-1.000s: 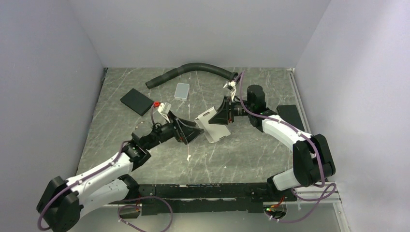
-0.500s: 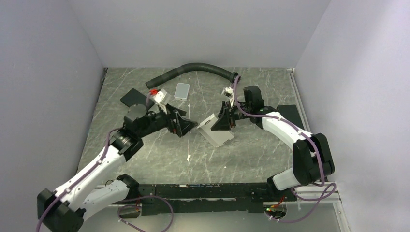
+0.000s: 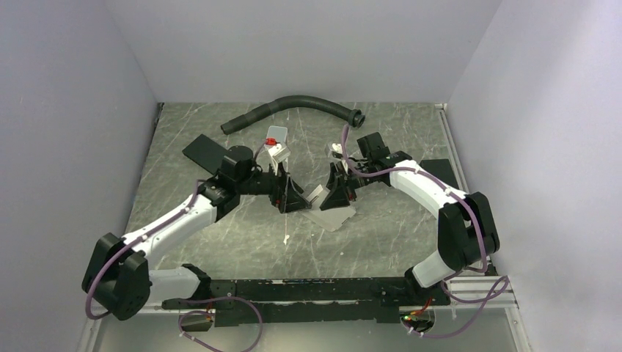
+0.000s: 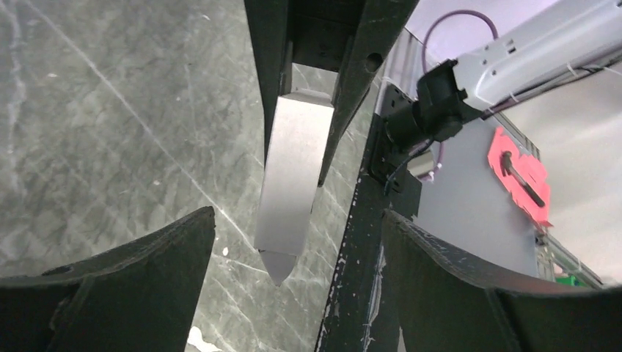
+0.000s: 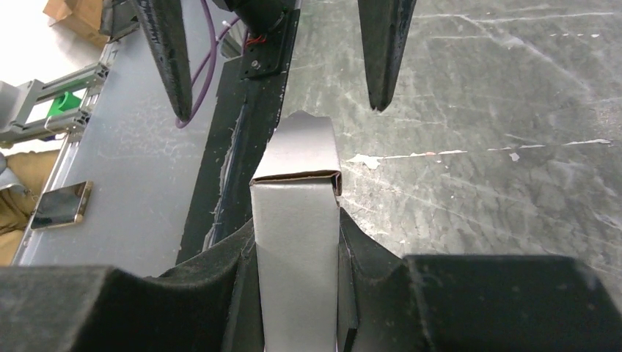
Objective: Fold the paper box
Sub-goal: Close the paper box at the center of the board.
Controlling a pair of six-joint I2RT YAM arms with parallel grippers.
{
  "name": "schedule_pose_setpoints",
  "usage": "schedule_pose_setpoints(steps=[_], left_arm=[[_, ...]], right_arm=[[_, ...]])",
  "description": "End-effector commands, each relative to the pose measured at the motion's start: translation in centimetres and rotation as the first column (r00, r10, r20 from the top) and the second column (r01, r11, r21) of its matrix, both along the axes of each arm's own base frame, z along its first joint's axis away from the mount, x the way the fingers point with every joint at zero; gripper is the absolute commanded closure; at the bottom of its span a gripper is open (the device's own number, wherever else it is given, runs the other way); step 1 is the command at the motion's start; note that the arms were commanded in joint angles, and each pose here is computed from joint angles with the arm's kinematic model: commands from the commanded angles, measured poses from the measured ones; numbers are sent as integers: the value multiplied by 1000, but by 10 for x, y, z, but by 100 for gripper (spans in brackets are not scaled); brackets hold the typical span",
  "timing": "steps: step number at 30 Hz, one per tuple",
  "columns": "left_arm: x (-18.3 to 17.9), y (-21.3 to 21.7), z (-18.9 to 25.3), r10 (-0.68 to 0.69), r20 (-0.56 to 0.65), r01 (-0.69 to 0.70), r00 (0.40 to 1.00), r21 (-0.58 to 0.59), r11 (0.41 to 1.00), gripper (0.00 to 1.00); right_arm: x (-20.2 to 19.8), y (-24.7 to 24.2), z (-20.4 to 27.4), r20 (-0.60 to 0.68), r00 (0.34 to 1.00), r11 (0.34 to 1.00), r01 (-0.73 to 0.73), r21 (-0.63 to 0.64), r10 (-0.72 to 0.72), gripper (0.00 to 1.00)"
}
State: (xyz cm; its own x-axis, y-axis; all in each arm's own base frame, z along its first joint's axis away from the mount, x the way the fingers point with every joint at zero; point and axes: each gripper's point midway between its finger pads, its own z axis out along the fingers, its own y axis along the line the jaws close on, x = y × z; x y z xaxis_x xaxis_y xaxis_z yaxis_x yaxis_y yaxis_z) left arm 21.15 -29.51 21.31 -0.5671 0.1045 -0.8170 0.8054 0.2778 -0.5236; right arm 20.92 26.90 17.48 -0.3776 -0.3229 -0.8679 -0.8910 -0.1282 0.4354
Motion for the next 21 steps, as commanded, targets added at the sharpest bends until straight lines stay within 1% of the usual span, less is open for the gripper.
schedule_pose_setpoints(steps=[1, 3, 6, 8, 13, 18, 21], left_arm=[[-5, -15, 25, -134, 34, 136, 990, -83, 987, 17], [-4, -19, 20, -156, -3, 155, 988, -90, 984, 23], [0, -22, 14, -155, -30, 151, 987, -93, 984, 24], [1, -24, 12, -159, -41, 154, 986, -97, 983, 27], [0, -29, 5, -184, -85, 176, 979, -94, 980, 39], [-6, -33, 1, -210, -109, 200, 972, -92, 975, 45], [-9, -34, -2, -223, -129, 212, 966, -91, 973, 53]], right_arm=[[-3, 3, 21, 64, 997, 996, -55, 67, 51, 100], [-3, 4, 21, 65, 997, 996, -55, 66, 51, 100], [-3, 4, 20, 63, 997, 997, -53, 62, 50, 100], [-3, 4, 19, 61, 997, 997, -54, 61, 50, 100], [-3, 5, 18, 55, 997, 997, -52, 57, 49, 100], [-2, 6, 18, 45, 998, 997, -50, 55, 47, 100], [-1, 6, 17, 41, 998, 998, -44, 51, 42, 100]])
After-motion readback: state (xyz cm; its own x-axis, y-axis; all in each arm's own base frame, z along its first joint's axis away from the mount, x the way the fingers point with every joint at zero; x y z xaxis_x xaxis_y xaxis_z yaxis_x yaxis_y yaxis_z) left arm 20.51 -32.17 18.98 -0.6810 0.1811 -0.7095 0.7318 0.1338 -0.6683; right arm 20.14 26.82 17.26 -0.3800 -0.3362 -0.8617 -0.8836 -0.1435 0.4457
